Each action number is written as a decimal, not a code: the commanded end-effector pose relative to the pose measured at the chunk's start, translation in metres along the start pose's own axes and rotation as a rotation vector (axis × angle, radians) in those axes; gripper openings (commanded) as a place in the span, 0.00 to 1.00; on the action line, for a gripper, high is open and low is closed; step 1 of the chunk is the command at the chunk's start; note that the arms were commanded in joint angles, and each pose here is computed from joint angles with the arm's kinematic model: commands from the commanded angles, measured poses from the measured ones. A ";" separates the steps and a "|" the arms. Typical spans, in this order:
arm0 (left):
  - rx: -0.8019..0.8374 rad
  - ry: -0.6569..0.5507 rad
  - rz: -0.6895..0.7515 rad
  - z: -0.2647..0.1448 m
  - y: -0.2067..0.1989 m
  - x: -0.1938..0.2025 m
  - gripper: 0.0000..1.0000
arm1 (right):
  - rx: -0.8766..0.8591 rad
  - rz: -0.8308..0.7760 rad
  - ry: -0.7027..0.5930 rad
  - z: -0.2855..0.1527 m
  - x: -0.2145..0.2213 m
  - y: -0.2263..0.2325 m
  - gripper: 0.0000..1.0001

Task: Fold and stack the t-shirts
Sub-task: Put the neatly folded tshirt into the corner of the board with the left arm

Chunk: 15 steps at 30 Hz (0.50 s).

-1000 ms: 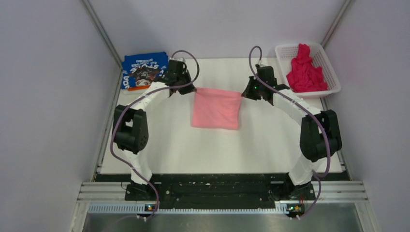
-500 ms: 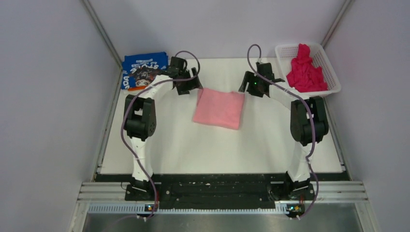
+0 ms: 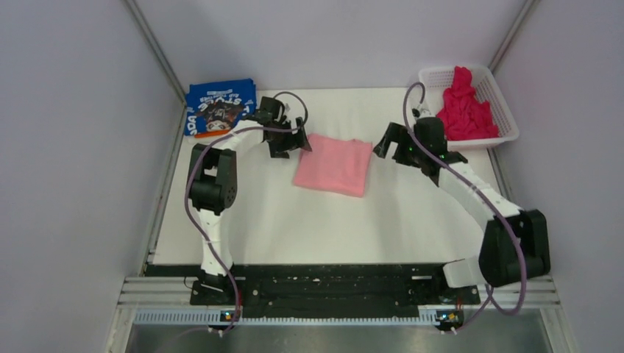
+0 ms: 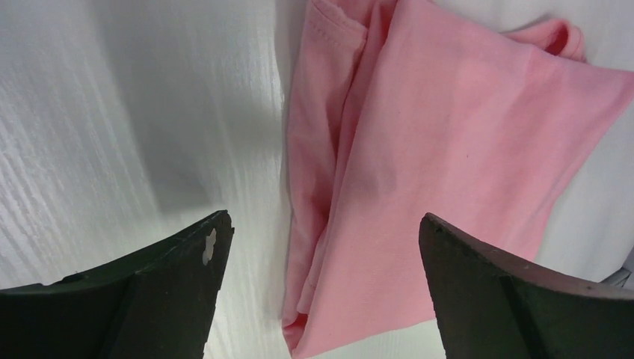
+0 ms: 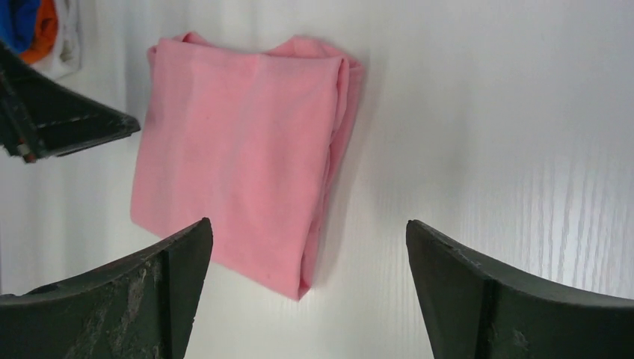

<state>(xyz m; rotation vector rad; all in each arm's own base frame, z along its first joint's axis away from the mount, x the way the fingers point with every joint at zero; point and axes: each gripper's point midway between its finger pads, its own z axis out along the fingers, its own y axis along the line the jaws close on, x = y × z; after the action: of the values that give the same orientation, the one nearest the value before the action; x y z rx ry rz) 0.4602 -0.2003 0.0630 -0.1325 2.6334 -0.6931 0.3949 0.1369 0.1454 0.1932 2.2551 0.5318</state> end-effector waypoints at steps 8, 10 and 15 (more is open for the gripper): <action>-0.073 0.112 0.073 0.038 0.005 0.027 0.94 | -0.029 0.026 -0.193 -0.095 0.000 0.003 0.99; -0.077 0.125 0.088 0.042 -0.001 0.032 0.89 | -0.025 0.028 -0.220 -0.103 0.000 0.001 0.99; -0.173 0.131 0.140 0.050 -0.008 0.040 0.49 | 0.003 0.032 -0.278 -0.117 -0.004 -0.006 0.99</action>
<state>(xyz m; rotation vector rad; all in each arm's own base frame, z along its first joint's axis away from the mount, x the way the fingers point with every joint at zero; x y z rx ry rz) 0.4631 -0.2351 0.0405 0.0080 2.6887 -0.6180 0.3141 0.1061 0.2098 0.2421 2.0216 0.5334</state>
